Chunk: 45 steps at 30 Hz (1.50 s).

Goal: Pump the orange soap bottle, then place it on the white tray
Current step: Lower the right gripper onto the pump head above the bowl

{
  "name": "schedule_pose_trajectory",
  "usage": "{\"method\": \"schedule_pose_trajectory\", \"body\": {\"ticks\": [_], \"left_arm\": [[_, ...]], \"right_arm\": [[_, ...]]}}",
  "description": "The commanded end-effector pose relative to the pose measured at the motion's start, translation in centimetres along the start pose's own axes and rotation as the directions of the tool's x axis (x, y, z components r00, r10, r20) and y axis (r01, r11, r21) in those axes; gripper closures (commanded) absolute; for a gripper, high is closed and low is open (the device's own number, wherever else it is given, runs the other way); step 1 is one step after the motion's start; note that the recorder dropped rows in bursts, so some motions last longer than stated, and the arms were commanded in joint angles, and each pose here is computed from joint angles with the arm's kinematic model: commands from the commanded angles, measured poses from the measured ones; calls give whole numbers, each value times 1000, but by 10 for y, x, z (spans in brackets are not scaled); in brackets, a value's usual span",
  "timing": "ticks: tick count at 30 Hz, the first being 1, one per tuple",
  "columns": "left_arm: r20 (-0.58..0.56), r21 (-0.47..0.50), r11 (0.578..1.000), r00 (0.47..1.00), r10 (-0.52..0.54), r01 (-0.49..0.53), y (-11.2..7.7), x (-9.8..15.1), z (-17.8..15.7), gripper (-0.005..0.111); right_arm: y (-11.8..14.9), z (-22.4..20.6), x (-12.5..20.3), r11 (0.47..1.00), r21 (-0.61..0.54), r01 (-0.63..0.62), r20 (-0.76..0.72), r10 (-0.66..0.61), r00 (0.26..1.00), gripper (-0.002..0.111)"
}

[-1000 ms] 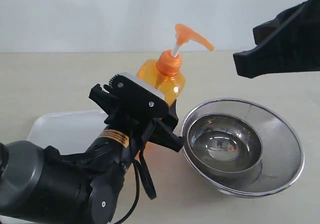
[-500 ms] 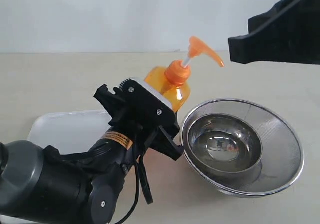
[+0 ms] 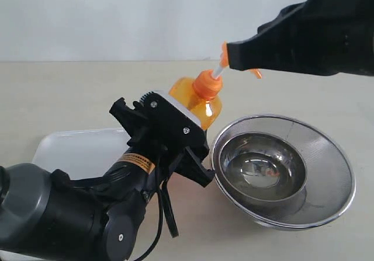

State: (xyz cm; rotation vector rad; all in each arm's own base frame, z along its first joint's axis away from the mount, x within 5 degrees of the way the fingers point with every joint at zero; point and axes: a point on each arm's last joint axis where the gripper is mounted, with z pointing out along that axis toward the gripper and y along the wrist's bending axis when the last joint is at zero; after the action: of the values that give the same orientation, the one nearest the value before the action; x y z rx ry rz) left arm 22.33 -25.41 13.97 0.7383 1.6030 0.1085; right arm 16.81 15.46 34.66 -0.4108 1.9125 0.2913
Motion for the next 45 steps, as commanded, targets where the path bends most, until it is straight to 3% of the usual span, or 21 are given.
{"method": "schedule_pose_trajectory", "body": {"ticks": [1, 10, 17, 21, 25, 28, 31, 45], "left_arm": [[51, -44, 999, 999, -9, 11, 8, -10, -1, 102], [51, -44, 999, 999, -9, 11, 8, -10, -1, 102], [52, -43, 999, 998, -22, 24, 8, -10, -1, 102], [58, -47, 998, 998, -32, 35, 8, -11, -1, 102], [59, -46, 998, 998, -31, 34, 8, -11, -1, 102], [61, -45, 998, 998, -30, 33, 8, -11, -1, 102], [61, -45, 998, 998, -30, 33, 8, -11, -1, 102], [71, -36, 999, 997, 5, -3, 7, -12, -1, 102]], "right_arm": [[5, -5, -20, 998, -47, -31, 17, 32, 999, 108], [-2, -15, -40, 1000, -4, -6, -20, 6, 1000, 108], [-17, -1, -31, 999, -31, 13, -129, -17, 992, 108], [-8, 2, -30, 989, -143, -49, -151, 28, 988, 108], [-31, 6, -41, 989, -101, -112, -221, 88, 971, 108], [-36, 33, -36, 948, -249, -199, -294, 122, 948, 108], [-49, 47, -34, 914, -308, -263, -314, 163, 935, 108], [-45, 47, -32, 908, -362, -210, -330, 86, 940, 108]]}}
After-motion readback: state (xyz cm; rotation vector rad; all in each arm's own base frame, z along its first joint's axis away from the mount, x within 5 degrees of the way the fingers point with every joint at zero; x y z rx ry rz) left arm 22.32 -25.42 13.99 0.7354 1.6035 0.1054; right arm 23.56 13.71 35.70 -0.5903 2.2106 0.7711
